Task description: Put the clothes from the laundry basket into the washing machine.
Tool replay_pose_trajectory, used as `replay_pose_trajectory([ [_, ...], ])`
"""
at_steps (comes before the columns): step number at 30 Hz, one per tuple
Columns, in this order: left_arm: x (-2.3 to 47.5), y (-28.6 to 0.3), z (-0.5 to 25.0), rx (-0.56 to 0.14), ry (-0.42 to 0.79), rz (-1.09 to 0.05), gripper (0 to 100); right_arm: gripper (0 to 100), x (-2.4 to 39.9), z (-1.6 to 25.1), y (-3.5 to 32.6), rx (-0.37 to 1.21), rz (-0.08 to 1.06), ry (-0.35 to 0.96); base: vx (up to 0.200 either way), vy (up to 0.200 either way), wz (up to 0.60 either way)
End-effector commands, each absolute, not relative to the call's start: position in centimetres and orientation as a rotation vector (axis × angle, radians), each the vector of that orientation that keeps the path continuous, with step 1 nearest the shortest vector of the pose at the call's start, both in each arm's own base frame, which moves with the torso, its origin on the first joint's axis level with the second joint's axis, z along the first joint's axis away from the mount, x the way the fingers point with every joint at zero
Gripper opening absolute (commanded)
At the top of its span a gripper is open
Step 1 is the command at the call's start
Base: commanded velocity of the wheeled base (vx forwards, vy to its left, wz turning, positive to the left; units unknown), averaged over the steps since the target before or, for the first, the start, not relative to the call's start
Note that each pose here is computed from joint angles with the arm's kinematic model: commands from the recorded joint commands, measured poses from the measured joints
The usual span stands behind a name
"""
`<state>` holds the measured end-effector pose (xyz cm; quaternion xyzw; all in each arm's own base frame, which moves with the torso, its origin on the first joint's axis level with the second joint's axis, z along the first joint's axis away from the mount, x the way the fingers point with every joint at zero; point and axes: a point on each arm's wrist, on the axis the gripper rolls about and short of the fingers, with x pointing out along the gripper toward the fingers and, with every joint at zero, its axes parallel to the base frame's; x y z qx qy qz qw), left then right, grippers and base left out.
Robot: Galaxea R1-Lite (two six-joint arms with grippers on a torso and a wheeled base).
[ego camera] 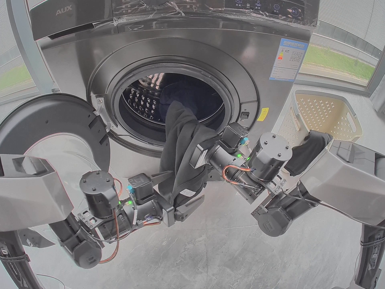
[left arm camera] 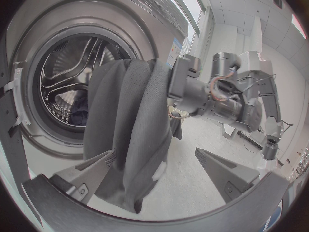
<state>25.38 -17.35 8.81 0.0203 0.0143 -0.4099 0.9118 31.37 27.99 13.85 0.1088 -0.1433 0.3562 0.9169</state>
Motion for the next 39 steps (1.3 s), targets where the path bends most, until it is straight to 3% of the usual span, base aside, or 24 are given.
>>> replay_pose_trajectory([
  [1,28.3,-19.5,6.9,0.033,0.028,-0.815,100,0,30.9,13.7,28.5,0.227,0.740,-0.289,0.000,0.000,0.00],
  [19,34.1,-19.0,5.5,0.018,-0.043,-0.619,100,0,27.3,15.9,29.8,0.262,0.801,-0.307,0.000,0.000,0.00],
  [25,34.7,-19.0,6.3,0.004,-0.077,-0.602,100,0,27.1,15.2,29.5,0.253,0.802,-0.278,0.000,0.000,0.00],
  [26,34.7,-19.1,6.4,-0.002,-0.079,-0.597,0,0,27.0,15.0,29.4,0.254,0.802,-0.273,0.000,0.000,0.00],
  [39,34.9,-18.5,8.2,-0.051,-0.124,-0.564,0,0,28.1,15.2,27.6,0.268,0.755,-0.274,0.000,0.000,0.00],
])
